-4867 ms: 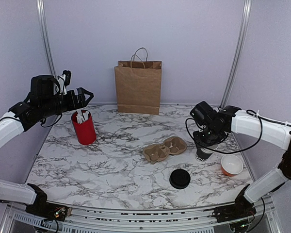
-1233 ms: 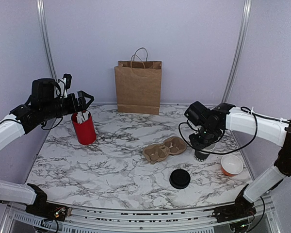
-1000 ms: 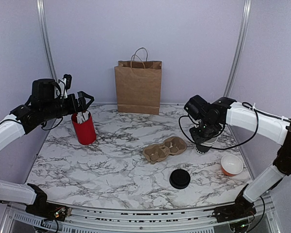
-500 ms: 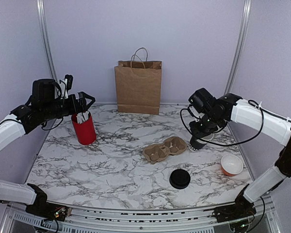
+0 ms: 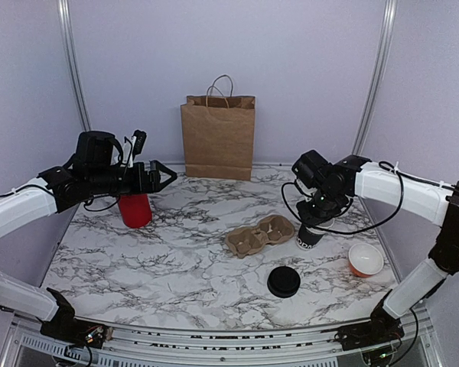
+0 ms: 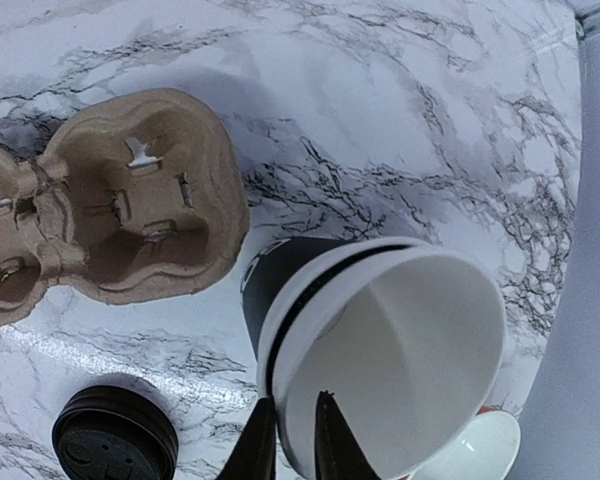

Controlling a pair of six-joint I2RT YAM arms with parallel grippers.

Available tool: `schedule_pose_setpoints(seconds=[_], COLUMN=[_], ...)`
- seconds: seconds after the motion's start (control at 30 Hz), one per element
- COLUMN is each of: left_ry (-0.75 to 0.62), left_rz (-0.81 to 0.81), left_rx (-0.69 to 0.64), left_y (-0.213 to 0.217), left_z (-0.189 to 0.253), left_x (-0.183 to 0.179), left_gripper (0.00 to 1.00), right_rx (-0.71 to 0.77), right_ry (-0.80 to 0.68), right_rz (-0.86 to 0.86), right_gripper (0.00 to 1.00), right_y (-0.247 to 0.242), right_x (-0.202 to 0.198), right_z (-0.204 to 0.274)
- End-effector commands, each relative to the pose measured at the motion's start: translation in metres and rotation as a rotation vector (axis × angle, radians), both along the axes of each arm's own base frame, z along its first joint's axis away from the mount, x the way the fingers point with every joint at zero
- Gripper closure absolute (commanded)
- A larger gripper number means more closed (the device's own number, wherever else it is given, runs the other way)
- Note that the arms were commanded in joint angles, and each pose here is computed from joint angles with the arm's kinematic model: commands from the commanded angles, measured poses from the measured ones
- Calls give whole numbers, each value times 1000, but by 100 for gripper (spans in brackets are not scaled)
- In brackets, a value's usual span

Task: Pack the takeout coffee

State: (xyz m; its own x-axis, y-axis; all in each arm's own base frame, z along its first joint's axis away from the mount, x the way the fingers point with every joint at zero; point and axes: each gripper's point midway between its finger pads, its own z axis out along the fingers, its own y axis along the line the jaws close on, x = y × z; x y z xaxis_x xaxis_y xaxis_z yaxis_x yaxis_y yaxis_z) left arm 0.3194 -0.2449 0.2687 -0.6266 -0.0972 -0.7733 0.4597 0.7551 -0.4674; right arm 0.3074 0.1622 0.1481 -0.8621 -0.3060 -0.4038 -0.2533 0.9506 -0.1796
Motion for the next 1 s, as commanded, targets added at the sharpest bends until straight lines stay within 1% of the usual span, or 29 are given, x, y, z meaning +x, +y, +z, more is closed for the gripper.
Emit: schedule_pose_setpoints(seconds=[0.0,0.17,0.23,0.33,0.5,0.67,0.77,0.83,0.9,0.93,0.97], left_ry=[-33,-40,-41,-40,-39,-39,-37,-38,-40,-38,-40], left_rz=[-8,-13,-12,-10,-11,-7,-6,-9,-7,-9,-9], left_rx=[-23,-19,-18,-14,-10,-8,-6,-5,-5,-2,-1], left_y=[-6,-8,-8,-7,-8,-7,-7,-8,-8,-8,-8], left_z=[13,15,15,14,12,12,11,11,11,10,10], left_x=[4,6,6,7,7,8,8,8,9,8,8], left_gripper=[1,1,1,1,1,1,1,1,1,1,1], right_rx=[-45,-29,-32,-25,-33,-118,-143,-114,-49,-52,-87], right_ry=[0,1,3,3,7,-55,-63,-54,-45,-50,-48], right_rz=[-25,-16,-14,-6,5,-14,-20,-1,33,34,19], right_gripper=[83,76,76,82,100,100,100,100,99,98,98], right_y=[-12,-10,-11,-9,-7,-11,-12,-7,2,1,-4], right_x=[-1,-3,-4,-3,-2,4,6,5,5,6,7], right_z=[-3,-1,0,2,5,25,29,28,27,27,25])
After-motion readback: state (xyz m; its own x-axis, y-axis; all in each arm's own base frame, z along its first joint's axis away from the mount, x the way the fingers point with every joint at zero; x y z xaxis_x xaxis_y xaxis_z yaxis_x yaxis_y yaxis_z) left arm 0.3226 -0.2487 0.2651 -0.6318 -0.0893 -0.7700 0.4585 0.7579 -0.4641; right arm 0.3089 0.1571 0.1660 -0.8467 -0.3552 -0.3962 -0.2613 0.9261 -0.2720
